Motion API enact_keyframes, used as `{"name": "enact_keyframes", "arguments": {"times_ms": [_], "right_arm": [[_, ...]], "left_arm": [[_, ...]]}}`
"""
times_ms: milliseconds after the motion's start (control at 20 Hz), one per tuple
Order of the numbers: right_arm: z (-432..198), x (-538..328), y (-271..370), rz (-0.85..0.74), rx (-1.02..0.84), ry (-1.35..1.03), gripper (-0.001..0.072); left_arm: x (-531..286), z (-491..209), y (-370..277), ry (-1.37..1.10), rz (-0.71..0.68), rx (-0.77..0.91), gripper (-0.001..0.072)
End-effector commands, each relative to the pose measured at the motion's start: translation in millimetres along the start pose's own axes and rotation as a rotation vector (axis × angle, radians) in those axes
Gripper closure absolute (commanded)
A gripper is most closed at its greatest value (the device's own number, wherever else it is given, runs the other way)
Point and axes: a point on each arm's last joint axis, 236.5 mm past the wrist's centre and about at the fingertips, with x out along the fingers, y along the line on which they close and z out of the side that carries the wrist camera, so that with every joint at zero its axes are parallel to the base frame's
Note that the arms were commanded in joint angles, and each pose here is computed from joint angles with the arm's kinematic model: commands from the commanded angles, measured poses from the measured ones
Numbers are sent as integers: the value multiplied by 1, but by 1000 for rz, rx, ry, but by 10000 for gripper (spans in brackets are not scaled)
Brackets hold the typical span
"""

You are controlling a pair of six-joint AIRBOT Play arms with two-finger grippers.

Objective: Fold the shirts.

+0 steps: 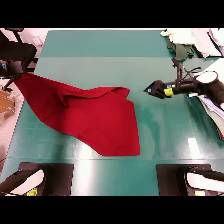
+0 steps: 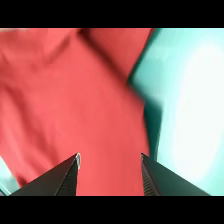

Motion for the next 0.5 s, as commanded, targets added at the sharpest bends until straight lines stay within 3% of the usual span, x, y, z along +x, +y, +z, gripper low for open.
{"name": "enact_keyframes", "arguments": {"times_ms": [0,300,450], "right_arm": [[29,49,-28,95,55,24,261],[26,109,-69,-210,-70,188,266],[35,131,-47,-199,-122,186,266]], "left_arm": [[0,-1,-4,5,-15,2,675],[0,-3,-4,11,-15,2,675],[0,-1,-4,4,-15,2,675]]}}
